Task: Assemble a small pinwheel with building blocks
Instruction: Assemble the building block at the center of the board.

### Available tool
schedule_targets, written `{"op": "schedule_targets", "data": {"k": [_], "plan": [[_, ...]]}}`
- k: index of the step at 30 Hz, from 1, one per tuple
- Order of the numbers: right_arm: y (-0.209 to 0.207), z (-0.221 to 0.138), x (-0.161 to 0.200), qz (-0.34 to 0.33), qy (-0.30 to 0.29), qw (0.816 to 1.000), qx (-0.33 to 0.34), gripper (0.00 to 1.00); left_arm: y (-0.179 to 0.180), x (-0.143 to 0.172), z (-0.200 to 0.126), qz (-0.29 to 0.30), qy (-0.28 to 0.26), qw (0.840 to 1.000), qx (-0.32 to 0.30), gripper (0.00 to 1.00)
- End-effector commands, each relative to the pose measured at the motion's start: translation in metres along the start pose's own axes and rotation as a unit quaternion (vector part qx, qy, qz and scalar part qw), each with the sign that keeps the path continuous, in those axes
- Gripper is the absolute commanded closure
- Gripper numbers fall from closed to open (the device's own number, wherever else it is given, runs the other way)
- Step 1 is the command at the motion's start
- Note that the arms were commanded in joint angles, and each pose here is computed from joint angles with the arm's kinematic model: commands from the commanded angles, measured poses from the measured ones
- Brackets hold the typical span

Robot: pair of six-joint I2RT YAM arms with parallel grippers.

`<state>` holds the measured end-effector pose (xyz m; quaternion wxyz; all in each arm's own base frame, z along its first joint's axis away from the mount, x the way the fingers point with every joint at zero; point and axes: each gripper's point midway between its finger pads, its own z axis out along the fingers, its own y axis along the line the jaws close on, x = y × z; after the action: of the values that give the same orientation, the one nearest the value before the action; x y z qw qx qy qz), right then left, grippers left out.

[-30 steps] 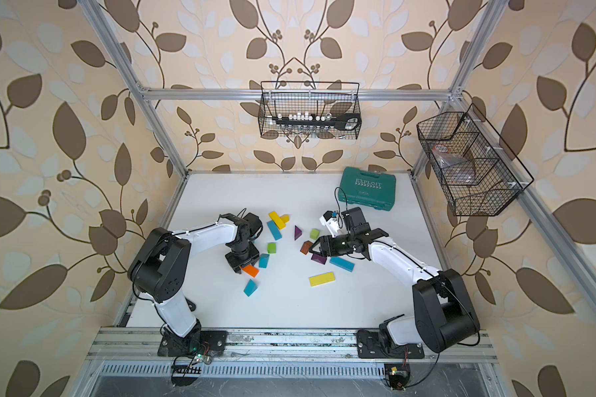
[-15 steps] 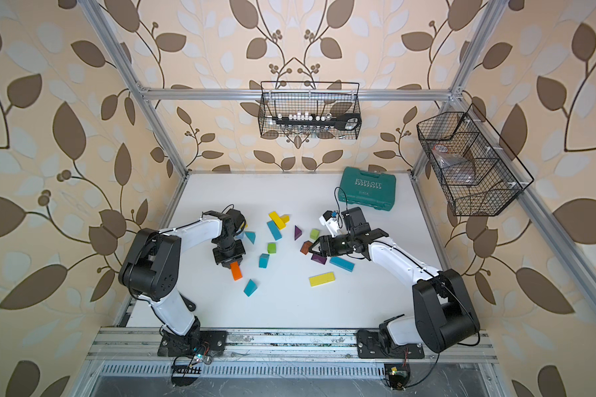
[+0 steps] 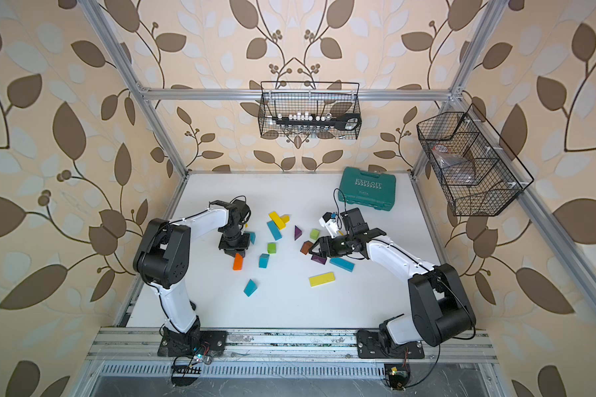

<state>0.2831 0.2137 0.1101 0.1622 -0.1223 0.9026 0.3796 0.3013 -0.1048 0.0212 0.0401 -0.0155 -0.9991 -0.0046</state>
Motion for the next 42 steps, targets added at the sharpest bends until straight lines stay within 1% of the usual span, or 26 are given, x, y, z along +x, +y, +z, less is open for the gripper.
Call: {"op": "schedule_targets", "data": {"k": [1,3,8,15,21,25,27,31,37,42], "plan": [[-0.001,0.002,0.003,0.003,0.009,1.000,-0.006,0.42,0.018,0.000,-0.005,0.029,0.011,0.999,-0.033,0.83],[-0.002,0.003,0.002,0.005,0.009,1.000,-0.005,0.41,0.021,-0.002,-0.005,0.027,0.010,0.999,-0.025,0.83],[-0.005,0.006,0.002,0.010,0.014,1.000,-0.006,0.41,0.028,-0.011,-0.003,0.037,0.009,0.998,-0.043,0.82],[-0.009,0.008,0.003,0.013,0.018,1.000,-0.003,0.42,0.022,-0.027,-0.003,0.047,0.000,0.998,-0.031,0.80],[-0.011,0.009,0.003,0.017,0.020,1.000,-0.002,0.41,0.019,-0.031,0.001,0.047,0.003,0.999,-0.024,0.79],[-0.011,0.009,0.002,0.017,0.020,1.000,-0.001,0.41,0.015,-0.034,0.003,0.041,0.006,0.999,-0.015,0.73],[-0.011,0.009,0.003,0.017,0.021,1.000,-0.002,0.41,0.021,-0.034,0.005,0.030,0.011,0.999,-0.030,0.68],[-0.012,0.010,0.003,0.019,0.022,1.000,-0.001,0.41,0.017,-0.035,0.005,0.017,0.008,1.000,-0.010,0.62],[-0.012,0.010,0.003,0.018,0.022,1.000,-0.002,0.41,0.015,-0.036,-0.005,0.017,0.001,1.000,-0.004,0.59],[-0.011,0.009,0.003,0.018,0.022,1.000,-0.002,0.41,0.008,-0.036,-0.011,0.017,-0.012,1.000,0.020,0.61]]}}
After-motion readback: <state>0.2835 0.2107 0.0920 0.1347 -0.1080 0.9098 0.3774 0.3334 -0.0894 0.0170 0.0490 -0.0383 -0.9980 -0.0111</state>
